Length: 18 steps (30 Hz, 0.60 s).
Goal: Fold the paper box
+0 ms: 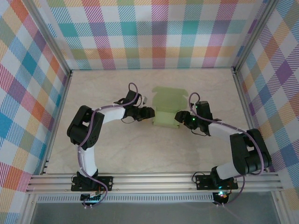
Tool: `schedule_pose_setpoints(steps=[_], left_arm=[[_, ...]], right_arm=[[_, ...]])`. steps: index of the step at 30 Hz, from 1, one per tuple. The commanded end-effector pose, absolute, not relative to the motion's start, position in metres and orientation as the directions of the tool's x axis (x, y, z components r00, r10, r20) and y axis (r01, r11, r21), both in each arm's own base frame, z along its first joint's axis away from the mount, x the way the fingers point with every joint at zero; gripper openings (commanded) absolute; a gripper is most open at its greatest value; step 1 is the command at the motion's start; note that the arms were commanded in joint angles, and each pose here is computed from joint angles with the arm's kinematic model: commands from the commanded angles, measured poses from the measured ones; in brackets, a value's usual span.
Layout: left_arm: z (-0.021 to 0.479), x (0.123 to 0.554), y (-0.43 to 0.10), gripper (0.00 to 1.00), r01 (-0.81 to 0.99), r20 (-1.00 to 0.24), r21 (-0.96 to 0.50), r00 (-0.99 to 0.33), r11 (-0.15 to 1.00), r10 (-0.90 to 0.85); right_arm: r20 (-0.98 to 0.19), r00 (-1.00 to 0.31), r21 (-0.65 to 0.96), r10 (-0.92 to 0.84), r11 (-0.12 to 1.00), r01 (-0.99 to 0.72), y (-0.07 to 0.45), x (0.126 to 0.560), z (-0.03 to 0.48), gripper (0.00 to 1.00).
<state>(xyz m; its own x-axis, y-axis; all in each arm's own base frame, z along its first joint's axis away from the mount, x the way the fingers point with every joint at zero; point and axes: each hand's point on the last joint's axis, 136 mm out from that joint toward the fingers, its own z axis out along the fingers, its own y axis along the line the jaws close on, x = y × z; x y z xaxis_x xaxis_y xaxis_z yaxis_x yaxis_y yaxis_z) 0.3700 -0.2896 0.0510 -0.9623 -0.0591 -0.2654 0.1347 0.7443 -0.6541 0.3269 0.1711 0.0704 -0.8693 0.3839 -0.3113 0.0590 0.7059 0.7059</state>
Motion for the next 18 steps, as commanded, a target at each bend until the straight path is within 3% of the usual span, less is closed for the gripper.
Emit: schedule_pose_setpoints(steps=[1, 18], left_arm=[[0.051, 0.371, -0.296, 0.51, 0.136, -0.251, -0.673, -0.967, 0.727, -0.052], [0.038, 0.365, -0.290, 0.50, 0.129, -0.240, -0.648, -0.970, 0.751, -0.041]], right_arm=[[-0.320, -0.859, 0.729, 0.399, 0.683, 0.045, 0.177, 0.335, 0.072, 0.55], [-0.247, -0.842, 0.764, 0.480, 0.631, 0.136, 0.152, 0.348, 0.046, 0.53]])
